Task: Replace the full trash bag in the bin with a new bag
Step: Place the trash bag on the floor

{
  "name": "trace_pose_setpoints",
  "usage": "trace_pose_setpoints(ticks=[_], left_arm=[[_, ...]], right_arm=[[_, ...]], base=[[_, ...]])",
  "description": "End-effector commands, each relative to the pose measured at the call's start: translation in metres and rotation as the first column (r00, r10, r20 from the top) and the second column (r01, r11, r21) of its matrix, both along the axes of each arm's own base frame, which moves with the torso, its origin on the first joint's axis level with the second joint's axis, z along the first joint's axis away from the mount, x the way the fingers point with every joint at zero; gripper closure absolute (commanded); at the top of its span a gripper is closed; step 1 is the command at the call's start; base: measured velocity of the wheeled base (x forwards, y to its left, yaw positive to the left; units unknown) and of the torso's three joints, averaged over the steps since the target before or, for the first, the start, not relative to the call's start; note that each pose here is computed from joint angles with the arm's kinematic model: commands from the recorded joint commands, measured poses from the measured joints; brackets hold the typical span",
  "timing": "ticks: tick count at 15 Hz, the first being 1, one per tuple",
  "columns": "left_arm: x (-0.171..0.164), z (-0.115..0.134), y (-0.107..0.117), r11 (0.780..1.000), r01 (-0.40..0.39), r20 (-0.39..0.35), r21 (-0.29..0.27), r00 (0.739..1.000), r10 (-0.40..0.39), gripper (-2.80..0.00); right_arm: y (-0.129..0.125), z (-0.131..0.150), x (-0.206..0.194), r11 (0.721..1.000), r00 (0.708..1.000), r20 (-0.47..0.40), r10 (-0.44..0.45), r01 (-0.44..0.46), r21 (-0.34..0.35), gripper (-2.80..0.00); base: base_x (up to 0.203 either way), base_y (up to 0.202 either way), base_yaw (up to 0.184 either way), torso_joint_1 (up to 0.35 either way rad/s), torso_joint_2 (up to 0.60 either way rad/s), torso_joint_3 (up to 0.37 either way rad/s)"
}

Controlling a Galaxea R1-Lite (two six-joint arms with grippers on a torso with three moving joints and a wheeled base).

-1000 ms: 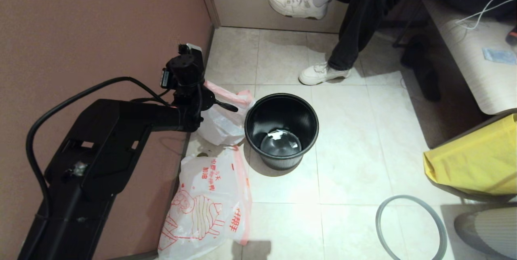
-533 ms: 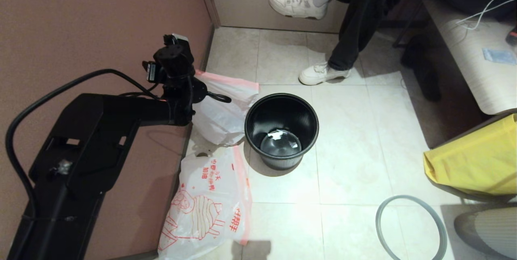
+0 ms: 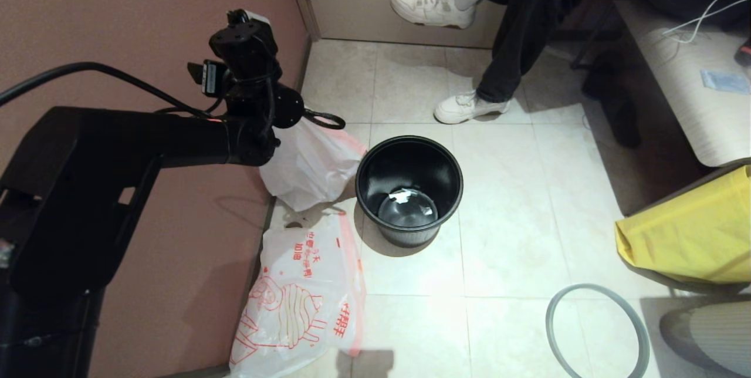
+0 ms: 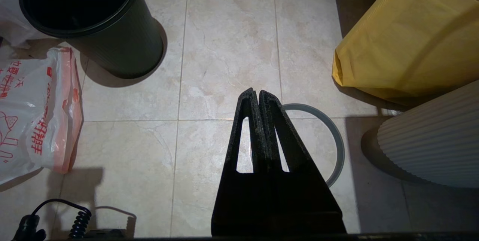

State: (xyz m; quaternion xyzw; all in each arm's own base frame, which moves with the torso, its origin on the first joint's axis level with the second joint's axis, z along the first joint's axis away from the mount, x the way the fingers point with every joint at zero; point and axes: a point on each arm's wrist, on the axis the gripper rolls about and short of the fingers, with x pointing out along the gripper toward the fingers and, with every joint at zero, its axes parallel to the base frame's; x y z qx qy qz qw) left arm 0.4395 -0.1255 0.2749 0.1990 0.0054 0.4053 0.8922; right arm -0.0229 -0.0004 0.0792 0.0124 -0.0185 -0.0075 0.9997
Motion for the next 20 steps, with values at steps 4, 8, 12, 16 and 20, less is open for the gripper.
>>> trace_pose_setpoints(ticks=[4, 8, 12, 16, 20], left_arm=[[0.011, -0.013, 0.005, 0.998, -0.066, -0.06, 0.007, 0.996, 0.066, -2.8], [0.029, -0.023, 0.04, 0.973, -0.212, -0.224, 0.089, 0.948, 0.227, -2.8], [0.022, -0.013, 0.044, 0.974, -0.128, -0.372, 0.188, 0.908, 0.191, -2.8], [0.017, 0.003, 0.039, 0.952, 0.165, -0.386, 0.26, 0.921, -0.054, -2.8], [0.031, -0.016, 0.046, 0.868, 0.413, -0.466, 0.277, 0.847, -0.255, -2.8]], right_arm=[[0.0, 0.0, 0.0, 1.0, 1.0, 0.0, 0.0, 0.0, 0.0, 0.0], [0.0, 0.0, 0.0, 1.0, 1.0, 0.0, 0.0, 0.0, 0.0, 0.0], [0.0, 0.0, 0.0, 1.0, 1.0, 0.0, 0.0, 0.0, 0.0, 0.0], [0.0, 0.0, 0.0, 1.0, 1.0, 0.0, 0.0, 0.0, 0.0, 0.0], [0.0, 0.0, 0.0, 1.0, 1.0, 0.0, 0.0, 0.0, 0.0, 0.0]], base=[[0.0, 0.0, 0.0, 0.0, 0.0, 0.0], [0.0, 0.0, 0.0, 0.0, 0.0, 0.0], [0.0, 0.0, 0.0, 0.0, 0.0, 0.0], [0.0, 0.0, 0.0, 0.0, 0.0, 0.0], [0.0, 0.0, 0.0, 0.0, 0.0, 0.0]])
